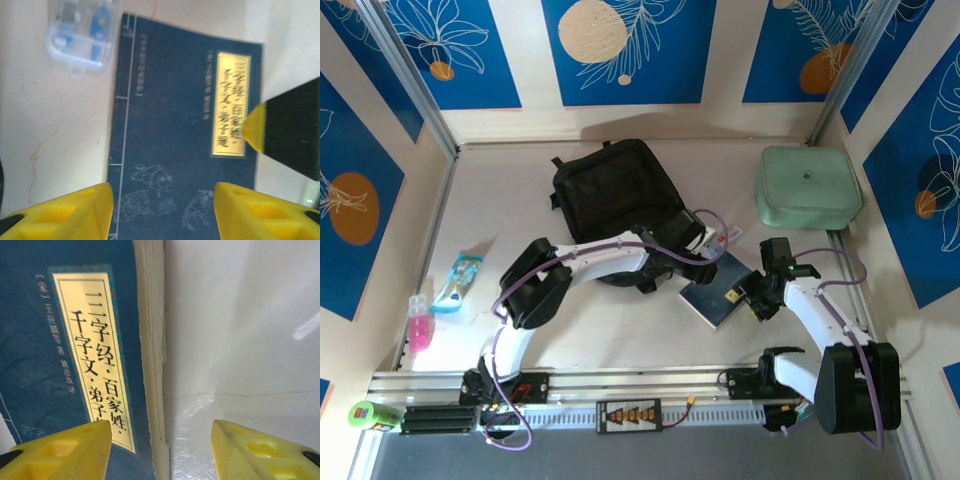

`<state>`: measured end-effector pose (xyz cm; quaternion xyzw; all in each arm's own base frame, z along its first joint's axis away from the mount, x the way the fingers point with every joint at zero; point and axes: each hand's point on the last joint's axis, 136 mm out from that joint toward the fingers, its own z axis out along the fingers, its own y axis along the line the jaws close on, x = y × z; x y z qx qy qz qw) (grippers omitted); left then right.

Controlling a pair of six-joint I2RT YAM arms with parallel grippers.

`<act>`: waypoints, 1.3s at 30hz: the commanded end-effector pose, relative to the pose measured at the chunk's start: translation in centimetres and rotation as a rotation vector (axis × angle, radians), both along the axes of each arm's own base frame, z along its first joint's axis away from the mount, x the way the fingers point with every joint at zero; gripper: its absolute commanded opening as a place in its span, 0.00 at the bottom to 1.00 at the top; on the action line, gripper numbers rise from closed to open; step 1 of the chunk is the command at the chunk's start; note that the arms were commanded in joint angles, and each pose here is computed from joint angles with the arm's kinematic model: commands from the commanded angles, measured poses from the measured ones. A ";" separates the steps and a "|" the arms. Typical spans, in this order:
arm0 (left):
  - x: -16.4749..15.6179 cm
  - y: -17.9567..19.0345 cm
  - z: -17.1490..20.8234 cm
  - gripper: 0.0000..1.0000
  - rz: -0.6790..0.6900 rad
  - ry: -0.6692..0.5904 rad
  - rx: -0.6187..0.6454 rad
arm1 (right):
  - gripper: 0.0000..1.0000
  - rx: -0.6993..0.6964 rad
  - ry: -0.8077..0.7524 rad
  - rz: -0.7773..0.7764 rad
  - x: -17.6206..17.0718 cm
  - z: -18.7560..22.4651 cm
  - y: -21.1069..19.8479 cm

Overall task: Pack the student bag
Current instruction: Pick up the book from the middle-right of the table.

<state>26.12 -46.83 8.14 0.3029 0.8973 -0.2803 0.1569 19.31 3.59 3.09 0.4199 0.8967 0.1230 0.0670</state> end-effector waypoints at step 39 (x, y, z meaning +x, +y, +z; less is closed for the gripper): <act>-0.5 2.4 -8.3 0.36 -0.113 -0.014 0.357 | 0.17 0.119 -0.032 0.036 3.2 2.1 3.3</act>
